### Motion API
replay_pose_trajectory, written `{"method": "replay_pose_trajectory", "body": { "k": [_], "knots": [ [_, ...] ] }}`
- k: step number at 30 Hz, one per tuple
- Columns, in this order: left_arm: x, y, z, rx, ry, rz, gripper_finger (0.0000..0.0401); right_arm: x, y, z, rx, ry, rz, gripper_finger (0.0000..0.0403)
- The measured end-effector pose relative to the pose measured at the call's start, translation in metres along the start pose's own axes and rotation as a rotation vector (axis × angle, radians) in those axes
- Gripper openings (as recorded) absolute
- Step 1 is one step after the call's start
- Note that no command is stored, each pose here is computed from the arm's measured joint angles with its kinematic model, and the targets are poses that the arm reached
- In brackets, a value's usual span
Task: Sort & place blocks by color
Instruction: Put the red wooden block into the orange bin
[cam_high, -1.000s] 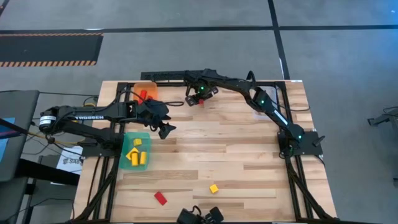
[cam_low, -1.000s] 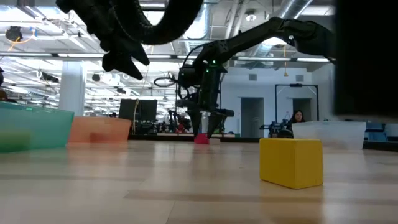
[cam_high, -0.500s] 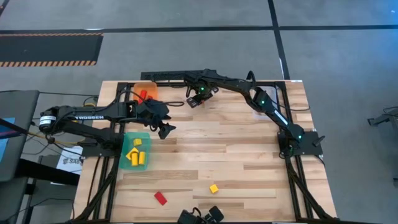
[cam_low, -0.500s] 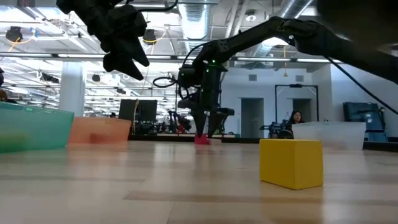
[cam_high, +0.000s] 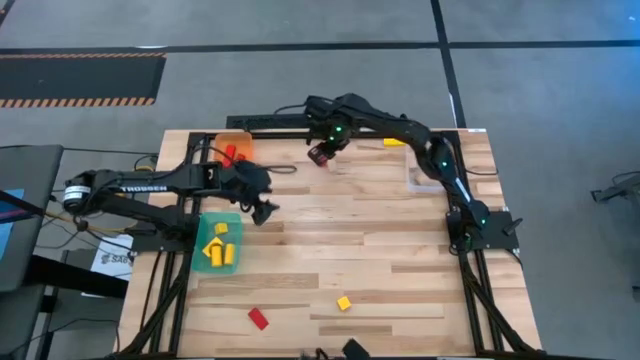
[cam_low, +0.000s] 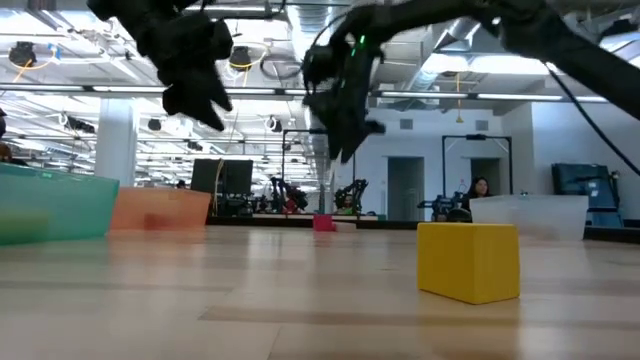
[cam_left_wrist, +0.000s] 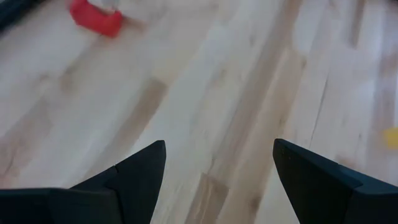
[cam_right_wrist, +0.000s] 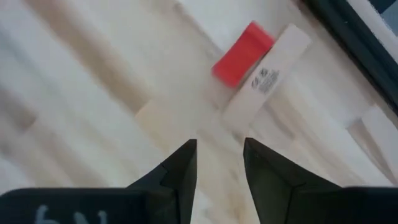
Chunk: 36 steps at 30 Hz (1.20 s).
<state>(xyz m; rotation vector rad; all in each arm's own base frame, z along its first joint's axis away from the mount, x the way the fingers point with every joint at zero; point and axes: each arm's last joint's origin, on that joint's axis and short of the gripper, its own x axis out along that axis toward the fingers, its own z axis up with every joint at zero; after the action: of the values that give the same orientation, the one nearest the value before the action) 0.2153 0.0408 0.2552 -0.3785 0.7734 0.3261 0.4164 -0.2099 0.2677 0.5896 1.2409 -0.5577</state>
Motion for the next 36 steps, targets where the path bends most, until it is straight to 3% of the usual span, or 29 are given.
{"method": "replay_pose_trajectory", "body": {
  "k": [3,8,12,17,24,32,36],
  "knots": [
    [0.005,-0.008,-0.016,0.163,0.188,-0.13,0.0283,-0.031,0.008,-0.014,-0.066,0.0,0.003,0.0155],
    [0.005,-0.044,-0.049,0.507,0.428,-0.412,0.0283,-0.075,0.027,-0.038,-0.141,-0.029,0.022,0.0153],
    [-0.001,-0.08,-0.078,0.797,0.491,-0.551,0.0283,-0.092,0.048,-0.058,-0.201,-0.02,0.033,0.0153],
    [-0.005,-0.121,-0.109,1.074,0.426,-0.635,0.0283,-0.095,0.076,-0.075,-0.278,-0.018,0.022,0.0159],
    [0.01,-0.153,-0.134,1.165,0.358,-0.688,0.0283,-0.091,0.103,-0.088,-0.353,-0.018,0.041,0.0161],
    [0.039,-0.186,-0.163,1.123,0.263,-0.7,0.0283,-0.093,0.106,-0.095,-0.411,0.008,0.032,0.0158],
    [0.057,-0.19,-0.182,1.069,0.326,-0.641,0.0283,-0.093,0.106,-0.097,-0.456,0.02,0.028,0.016]
  ]
}}
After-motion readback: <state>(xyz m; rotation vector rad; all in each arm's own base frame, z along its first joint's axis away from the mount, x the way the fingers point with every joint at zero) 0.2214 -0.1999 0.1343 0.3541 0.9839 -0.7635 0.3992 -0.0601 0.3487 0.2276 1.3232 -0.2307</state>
